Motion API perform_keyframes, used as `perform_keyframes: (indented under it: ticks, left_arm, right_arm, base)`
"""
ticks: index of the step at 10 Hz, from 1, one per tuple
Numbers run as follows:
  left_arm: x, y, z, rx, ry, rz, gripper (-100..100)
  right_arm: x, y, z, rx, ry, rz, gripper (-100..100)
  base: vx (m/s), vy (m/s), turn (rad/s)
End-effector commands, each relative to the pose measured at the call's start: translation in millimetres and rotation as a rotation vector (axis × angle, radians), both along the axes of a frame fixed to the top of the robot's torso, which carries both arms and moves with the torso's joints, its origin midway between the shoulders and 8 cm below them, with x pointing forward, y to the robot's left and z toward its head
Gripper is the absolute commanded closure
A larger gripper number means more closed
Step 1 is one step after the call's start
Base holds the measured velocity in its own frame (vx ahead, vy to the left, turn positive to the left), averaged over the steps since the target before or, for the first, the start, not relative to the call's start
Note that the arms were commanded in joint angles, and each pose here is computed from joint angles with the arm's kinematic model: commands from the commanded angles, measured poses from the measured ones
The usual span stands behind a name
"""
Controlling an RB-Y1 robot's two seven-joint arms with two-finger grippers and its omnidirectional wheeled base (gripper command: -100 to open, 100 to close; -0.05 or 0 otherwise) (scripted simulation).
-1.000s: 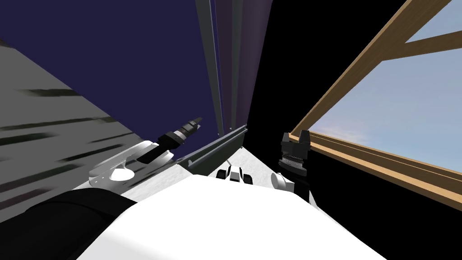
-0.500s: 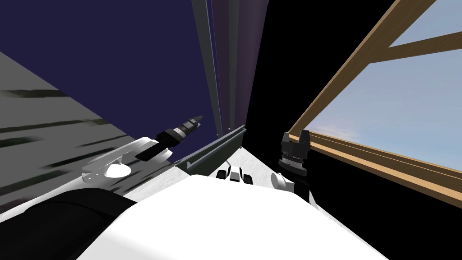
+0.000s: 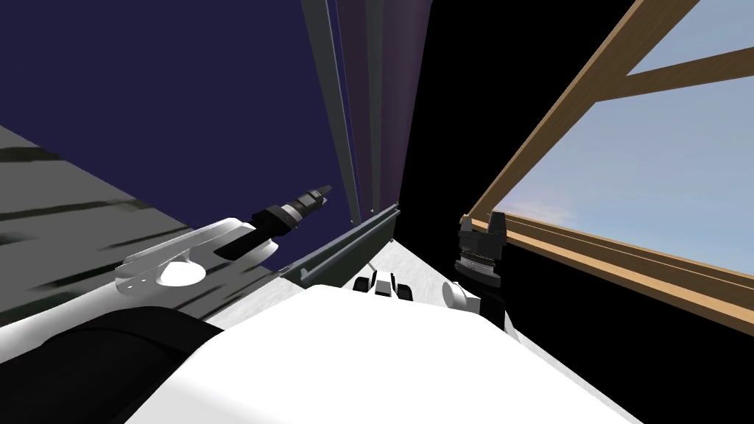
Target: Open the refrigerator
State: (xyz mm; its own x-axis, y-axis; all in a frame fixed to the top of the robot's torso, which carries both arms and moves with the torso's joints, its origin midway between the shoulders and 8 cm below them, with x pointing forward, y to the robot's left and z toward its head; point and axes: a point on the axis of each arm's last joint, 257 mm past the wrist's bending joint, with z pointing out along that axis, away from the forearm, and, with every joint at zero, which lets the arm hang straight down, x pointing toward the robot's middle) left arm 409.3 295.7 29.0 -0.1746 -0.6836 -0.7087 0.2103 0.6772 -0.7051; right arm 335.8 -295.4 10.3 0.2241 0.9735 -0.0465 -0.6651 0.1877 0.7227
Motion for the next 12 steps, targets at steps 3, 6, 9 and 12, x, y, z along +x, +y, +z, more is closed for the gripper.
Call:
perform_keyframes:
  ticks: [3, 6, 9, 12]
  left_arm:
    - [-2.7, -26.9, 24.1, 0.065, -0.025, -0.042, -100]
    - [-6.3, -39.7, 25.0, 0.073, -0.026, -0.065, -100]
    - [-7.8, -43.6, 28.6, 0.073, -0.026, -0.071, 100]
    - [-14.4, -65.1, 31.6, 0.074, -0.035, -0.149, 100]
  right_arm:
    - [0.0, 0.0, 0.0, 0.0, 0.0, 0.0, 0]
    - [0.0, 0.0, 0.0, 0.0, 0.0, 0.0, 0]
    - [0.0, 0.0, 0.0, 0.0, 0.0, 0.0, 0]
    - [0.1, 0.1, 0.1, 0.0, 0.0, 0.0, 0]
  base:
    - [0.044, 0.008, -0.061]
    - [0.021, 0.006, -0.032]
    - [0.05, -0.024, 0.011]
    - [-0.157, 0.06, -0.166]
